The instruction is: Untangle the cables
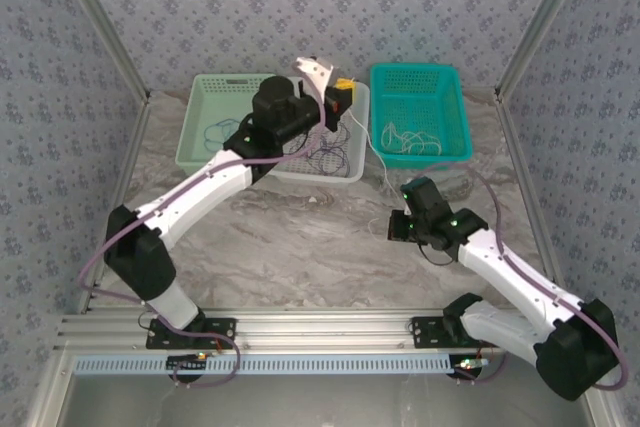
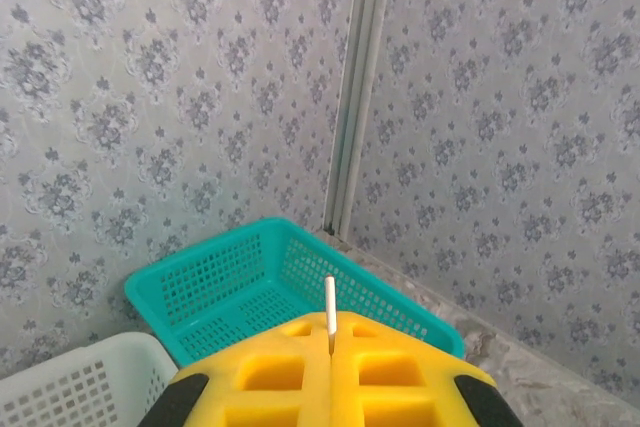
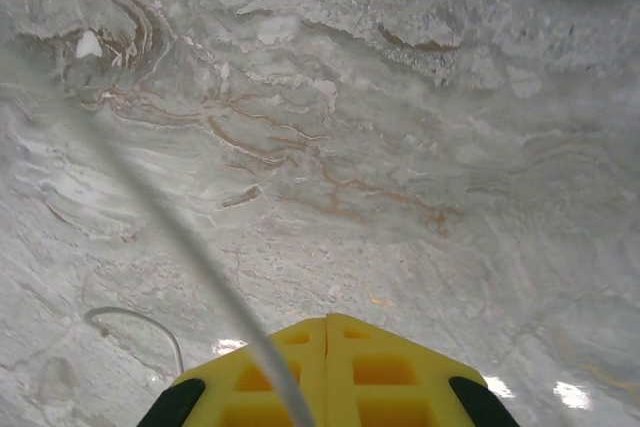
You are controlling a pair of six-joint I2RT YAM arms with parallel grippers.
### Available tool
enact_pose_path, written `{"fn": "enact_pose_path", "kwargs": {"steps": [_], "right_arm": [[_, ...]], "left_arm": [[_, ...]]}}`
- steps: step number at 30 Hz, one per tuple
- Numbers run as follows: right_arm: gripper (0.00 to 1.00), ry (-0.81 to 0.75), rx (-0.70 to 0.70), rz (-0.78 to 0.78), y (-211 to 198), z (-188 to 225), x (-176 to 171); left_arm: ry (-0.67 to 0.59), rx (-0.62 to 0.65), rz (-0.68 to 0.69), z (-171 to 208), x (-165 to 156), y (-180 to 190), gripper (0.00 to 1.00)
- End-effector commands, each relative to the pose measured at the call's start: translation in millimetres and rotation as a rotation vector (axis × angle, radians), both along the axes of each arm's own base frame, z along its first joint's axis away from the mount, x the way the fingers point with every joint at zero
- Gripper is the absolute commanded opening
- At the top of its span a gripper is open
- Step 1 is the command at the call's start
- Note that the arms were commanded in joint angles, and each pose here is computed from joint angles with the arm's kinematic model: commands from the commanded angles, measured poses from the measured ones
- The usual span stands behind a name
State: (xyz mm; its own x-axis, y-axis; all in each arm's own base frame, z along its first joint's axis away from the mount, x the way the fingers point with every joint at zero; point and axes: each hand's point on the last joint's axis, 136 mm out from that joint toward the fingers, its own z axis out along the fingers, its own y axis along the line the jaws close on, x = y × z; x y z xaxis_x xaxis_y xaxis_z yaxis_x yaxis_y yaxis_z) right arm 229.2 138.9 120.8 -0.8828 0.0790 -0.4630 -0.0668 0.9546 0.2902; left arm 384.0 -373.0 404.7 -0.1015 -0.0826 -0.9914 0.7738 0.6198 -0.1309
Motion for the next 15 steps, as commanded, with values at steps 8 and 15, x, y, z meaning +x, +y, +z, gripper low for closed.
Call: {"fn": "enact_pose_path", "kwargs": {"steps": [8,15], "right_arm": [[0.0,-0.153,0.07,-0.092,-40,69,67],[0.0,-0.182,0.122,-0.163,-75,107,165]], "left_arm": [[0.073,0.032,-0.084,-21,67,-41,0.04],[0.155,0.031,-0.132,-48,121,-88,0.24]]}}
